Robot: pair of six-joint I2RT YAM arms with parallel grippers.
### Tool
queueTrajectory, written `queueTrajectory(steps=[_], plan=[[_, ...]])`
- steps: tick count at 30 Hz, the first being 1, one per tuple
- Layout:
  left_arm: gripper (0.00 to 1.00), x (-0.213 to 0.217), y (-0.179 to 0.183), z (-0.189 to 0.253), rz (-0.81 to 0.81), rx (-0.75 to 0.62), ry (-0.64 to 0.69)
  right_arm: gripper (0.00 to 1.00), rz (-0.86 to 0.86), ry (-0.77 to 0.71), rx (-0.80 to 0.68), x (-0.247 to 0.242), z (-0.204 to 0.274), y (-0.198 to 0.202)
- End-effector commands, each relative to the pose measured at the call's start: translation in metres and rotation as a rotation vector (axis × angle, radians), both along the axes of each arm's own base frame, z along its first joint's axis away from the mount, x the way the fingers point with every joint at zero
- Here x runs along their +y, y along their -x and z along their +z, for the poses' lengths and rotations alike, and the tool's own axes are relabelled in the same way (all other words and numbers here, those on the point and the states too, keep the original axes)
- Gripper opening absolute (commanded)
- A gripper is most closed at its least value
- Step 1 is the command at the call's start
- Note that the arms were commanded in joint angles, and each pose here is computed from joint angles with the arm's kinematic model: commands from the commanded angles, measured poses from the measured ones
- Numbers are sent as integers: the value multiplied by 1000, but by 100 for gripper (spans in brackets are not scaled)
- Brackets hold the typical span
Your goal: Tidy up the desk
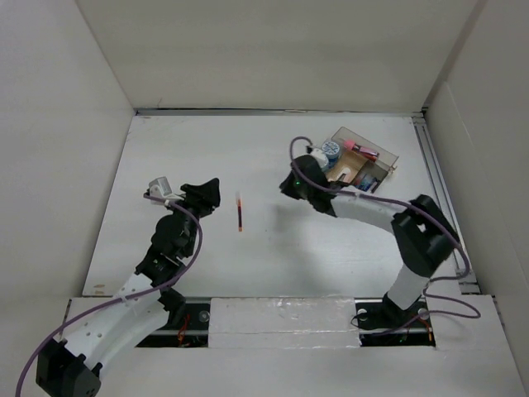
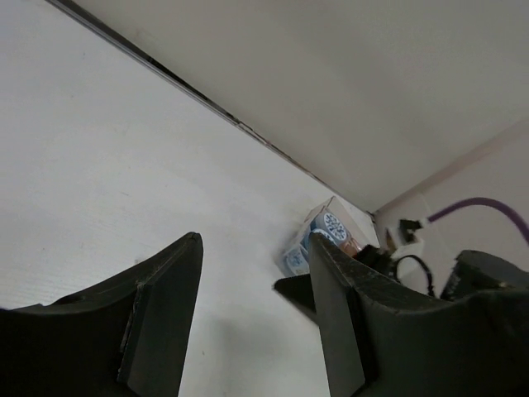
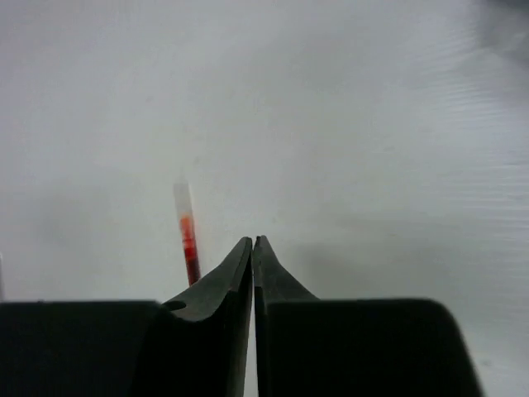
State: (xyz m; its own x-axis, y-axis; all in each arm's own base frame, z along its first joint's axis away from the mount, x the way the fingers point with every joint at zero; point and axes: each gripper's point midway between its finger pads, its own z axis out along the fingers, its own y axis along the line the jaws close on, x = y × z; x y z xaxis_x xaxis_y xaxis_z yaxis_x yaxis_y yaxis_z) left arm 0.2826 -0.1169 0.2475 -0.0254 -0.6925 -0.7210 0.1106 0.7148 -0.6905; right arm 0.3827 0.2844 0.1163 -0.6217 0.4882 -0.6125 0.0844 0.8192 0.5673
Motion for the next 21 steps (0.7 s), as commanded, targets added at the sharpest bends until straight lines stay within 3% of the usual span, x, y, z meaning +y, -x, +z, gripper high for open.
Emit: queueTrajectory(steps=[1,2,3,4,6,11,17,21], plan=[[50,15,4,18,67,-47,61,11,139,130,-28,53,0,12],[50,18,8,24,68,-70,82,19,184,175,-35,74,-5,26],[50,20,10,25,72,-86,97,40,218,247,-45,92,-10,32],[50,21,10,21,77,-80,94,41,218,245,-48,99,-11,26],[50,24,13,24,84,-88,115,53,287,317,-34,116,-25,41],[50,29,15,23,99,-92,135,50,328,392,9,137,-59,46],[50,27,14,23,95,-83,129,39,297,473,18,132,-81,42],[50,26,15,24,87,-90,133,22,296,510,49,126,-98,44]])
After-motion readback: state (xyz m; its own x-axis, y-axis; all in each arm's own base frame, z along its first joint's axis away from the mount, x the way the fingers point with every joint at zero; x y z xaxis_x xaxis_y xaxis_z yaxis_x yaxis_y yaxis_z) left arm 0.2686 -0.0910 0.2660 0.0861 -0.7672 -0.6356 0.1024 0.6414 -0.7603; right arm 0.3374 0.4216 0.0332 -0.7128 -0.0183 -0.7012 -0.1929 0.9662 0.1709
